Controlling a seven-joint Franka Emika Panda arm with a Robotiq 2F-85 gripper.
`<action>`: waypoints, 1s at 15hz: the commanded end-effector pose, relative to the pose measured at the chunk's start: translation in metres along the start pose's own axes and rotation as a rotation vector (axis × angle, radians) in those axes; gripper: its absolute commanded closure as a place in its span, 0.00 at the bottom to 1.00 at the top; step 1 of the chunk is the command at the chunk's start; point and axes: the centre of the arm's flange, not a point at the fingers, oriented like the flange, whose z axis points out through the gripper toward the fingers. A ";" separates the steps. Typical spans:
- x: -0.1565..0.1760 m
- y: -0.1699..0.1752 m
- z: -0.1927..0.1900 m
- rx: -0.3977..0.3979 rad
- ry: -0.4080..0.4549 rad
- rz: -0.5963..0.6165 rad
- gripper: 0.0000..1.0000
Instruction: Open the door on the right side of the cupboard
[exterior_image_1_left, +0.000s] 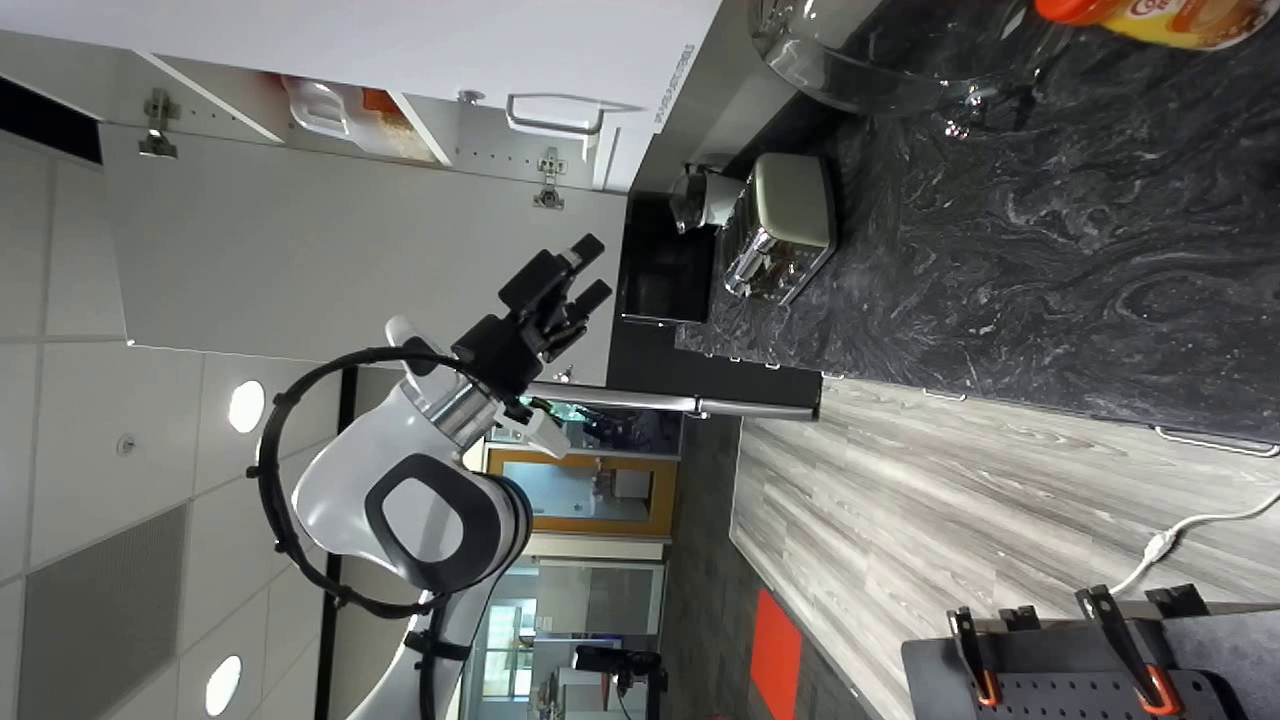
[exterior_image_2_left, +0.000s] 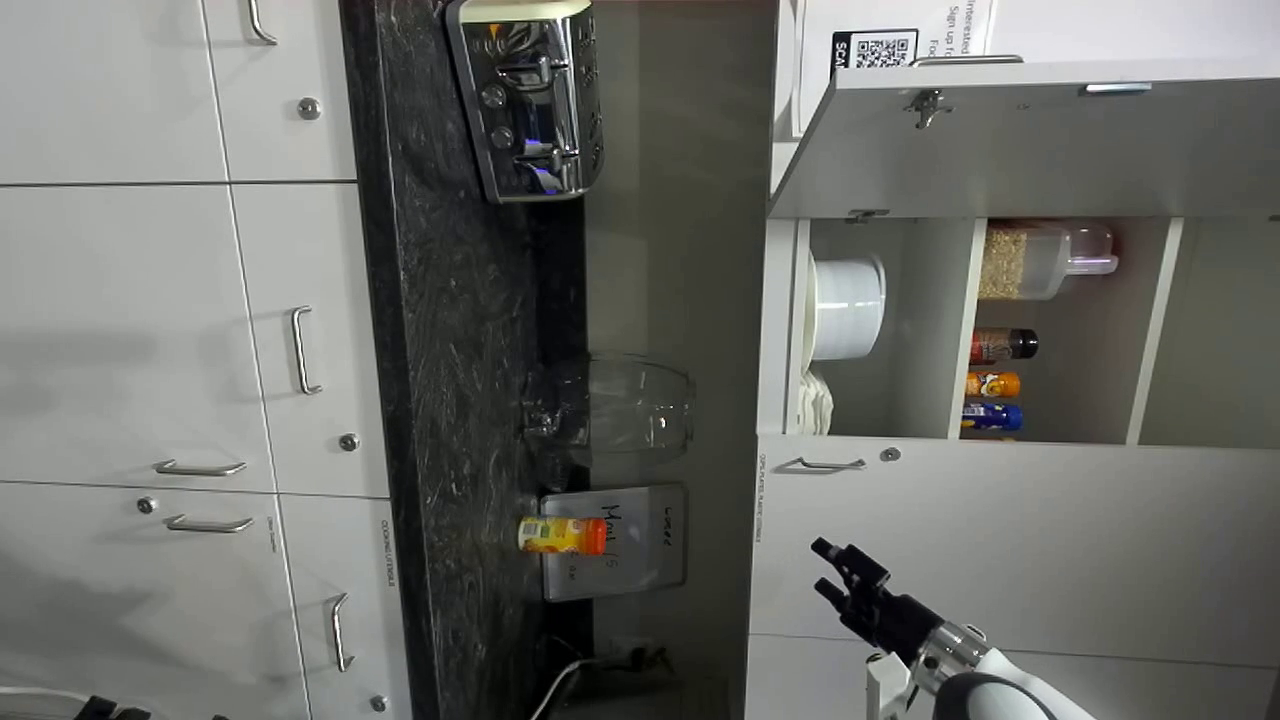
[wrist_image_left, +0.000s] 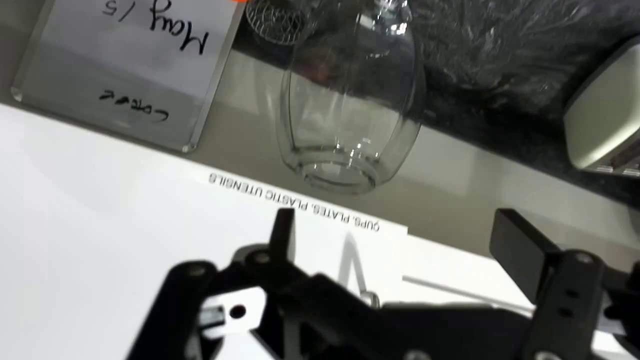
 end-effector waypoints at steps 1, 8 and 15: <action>0.002 0.002 -0.002 -0.009 0.028 0.011 0.00; 0.025 0.005 0.000 -0.056 0.149 0.034 0.00; 0.079 0.020 0.015 -0.088 0.322 0.072 0.00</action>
